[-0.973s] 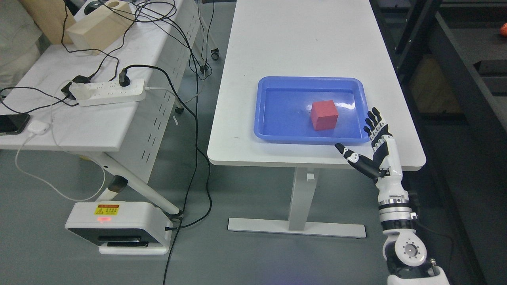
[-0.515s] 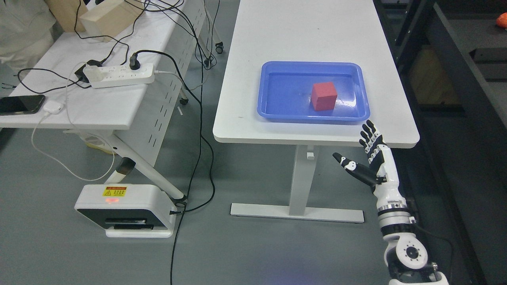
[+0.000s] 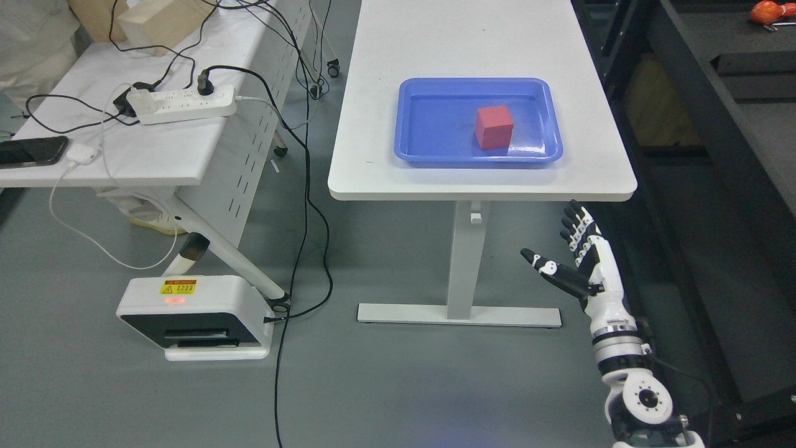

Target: Pick pink block from left shelf to tray

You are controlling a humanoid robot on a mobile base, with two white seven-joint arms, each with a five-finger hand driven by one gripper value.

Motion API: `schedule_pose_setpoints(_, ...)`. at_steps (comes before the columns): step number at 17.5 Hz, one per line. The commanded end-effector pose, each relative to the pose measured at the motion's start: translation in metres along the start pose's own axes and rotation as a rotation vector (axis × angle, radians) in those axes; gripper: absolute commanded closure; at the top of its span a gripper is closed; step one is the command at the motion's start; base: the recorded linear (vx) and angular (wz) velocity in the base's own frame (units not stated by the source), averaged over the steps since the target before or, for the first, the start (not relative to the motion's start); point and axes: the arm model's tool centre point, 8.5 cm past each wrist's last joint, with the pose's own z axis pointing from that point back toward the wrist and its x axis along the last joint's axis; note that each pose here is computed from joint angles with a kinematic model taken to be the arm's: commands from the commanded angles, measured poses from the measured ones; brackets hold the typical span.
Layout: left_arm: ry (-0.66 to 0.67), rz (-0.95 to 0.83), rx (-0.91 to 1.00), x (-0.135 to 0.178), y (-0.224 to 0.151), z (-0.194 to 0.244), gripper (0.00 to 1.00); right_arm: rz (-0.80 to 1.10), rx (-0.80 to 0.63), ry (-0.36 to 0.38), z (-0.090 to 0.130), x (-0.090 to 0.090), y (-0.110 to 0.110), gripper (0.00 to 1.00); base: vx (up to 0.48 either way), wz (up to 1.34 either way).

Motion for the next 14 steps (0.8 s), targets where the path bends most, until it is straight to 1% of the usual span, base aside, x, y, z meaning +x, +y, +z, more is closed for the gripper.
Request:
schedule_pose_setpoints(1, 0.003, -0.002, 0.015, -0.0068, 0.0104, 0.0021, 0.0, 0.015, -0.002, 0.014, 0.0035, -0.0043, -0.0059, 0.0, -0.049, 0.0)
schedule_pose_setpoints(14, 0.003, -0.002, 0.015, -0.0068, 0.0104, 0.0021, 0.0, 0.013, 0.007, 0.006, 0.002, -0.0026, -0.0029, 0.0, -0.003, 0.0)
